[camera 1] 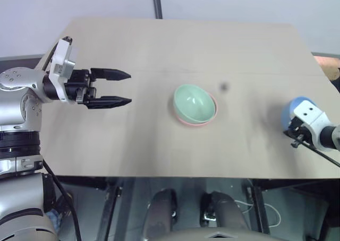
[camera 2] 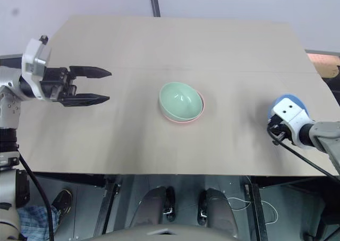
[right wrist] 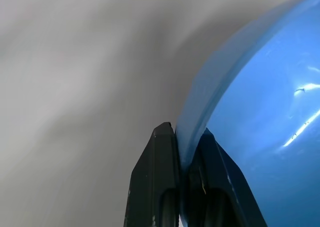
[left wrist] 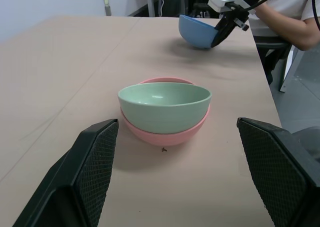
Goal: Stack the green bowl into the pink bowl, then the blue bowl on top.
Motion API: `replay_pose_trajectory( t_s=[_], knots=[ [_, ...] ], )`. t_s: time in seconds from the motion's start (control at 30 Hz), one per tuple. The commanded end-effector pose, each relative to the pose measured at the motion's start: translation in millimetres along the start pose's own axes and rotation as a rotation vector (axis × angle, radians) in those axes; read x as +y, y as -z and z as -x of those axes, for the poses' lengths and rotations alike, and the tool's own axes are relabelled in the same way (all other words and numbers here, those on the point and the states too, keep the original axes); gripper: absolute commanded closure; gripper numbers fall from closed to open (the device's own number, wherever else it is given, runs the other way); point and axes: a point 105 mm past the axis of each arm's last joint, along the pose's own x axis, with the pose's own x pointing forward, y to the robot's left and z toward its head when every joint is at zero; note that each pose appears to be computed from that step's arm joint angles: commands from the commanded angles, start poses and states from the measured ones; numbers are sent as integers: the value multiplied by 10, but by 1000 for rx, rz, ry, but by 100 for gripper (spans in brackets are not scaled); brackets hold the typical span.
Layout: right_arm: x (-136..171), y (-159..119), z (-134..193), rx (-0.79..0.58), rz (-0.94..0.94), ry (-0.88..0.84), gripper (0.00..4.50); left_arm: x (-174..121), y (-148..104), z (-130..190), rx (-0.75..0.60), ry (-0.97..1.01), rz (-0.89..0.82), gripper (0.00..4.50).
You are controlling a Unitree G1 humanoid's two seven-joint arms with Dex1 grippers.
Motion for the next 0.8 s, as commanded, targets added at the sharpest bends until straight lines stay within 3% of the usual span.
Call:
replay_pose_trajectory(
  t_s=[0.03,0.2,0.3,0.43,0.6,0.8],
  knots=[
    [124,-539,72,-141,181,-24,437,12,-81,16,-3,-3,-40,49],
    [505,-1374,27,-327,421,-105,437,28,-79,-25,-7,6,-42,49],
    [739,-1723,-28,-395,551,-142,437,37,-78,-42,-9,10,-43,49],
    [1021,-1814,-165,-392,713,-204,437,40,-65,-45,-4,11,-43,49],
    [1211,-1664,-333,-328,835,-269,437,31,-68,-33,0,10,-45,49],
    [1153,-1737,-341,-355,820,-228,237,28,-68,-19,3,7,-44,49]
  ],
)
